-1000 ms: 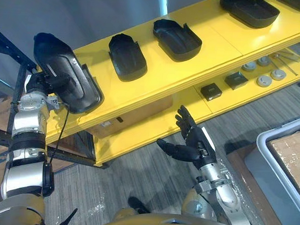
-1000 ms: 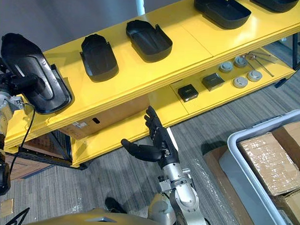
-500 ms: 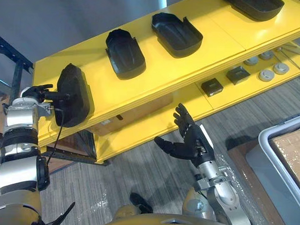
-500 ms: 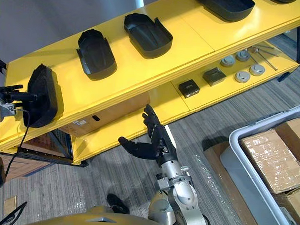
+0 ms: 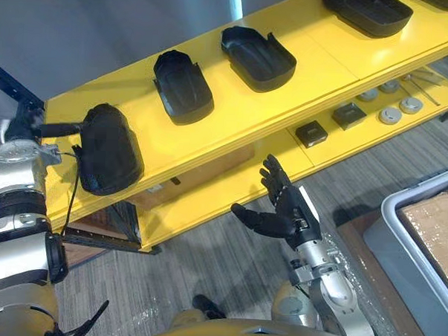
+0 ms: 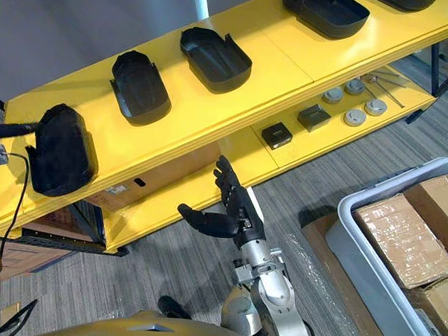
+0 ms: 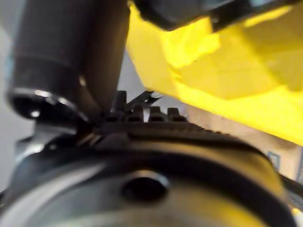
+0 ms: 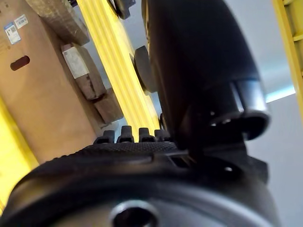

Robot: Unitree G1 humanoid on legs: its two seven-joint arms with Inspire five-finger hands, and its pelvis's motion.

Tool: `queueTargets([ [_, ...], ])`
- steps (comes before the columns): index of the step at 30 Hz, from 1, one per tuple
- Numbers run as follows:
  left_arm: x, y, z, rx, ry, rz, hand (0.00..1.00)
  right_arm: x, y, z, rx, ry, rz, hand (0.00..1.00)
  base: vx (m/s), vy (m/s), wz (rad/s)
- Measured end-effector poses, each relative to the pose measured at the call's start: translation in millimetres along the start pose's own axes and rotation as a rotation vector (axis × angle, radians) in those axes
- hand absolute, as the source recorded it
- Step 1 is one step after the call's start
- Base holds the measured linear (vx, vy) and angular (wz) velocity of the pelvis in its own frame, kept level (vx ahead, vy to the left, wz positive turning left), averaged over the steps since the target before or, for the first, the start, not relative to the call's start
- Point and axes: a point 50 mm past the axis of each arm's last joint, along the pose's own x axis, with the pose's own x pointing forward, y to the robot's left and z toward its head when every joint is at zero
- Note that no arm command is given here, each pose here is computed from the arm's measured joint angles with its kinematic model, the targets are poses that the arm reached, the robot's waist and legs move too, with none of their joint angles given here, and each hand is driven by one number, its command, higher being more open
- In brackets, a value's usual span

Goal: Walk over and take three plastic housings, then place them on the shelf

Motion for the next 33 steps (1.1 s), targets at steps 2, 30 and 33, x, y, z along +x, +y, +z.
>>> queueTargets([
  [2,-3,-1,30,-0.07,-0.147,0.025,1.0,-1,0,-2,-0.006,-0.009,0.0,1.0,0.0,0.0,0.0],
  [30,-208,-50,-49,-0.42,-0.575,-0.395,1.0,46,30,8,0.053,-0.062,0.53,1.0,0.0,0.0,0.2],
  [33,-218,-49,-49,-0.377,-0.629,-0.384,1.0,47,30,-11,0.048,0.029,0.542,1.0,-0.02,0.009,0.24],
])
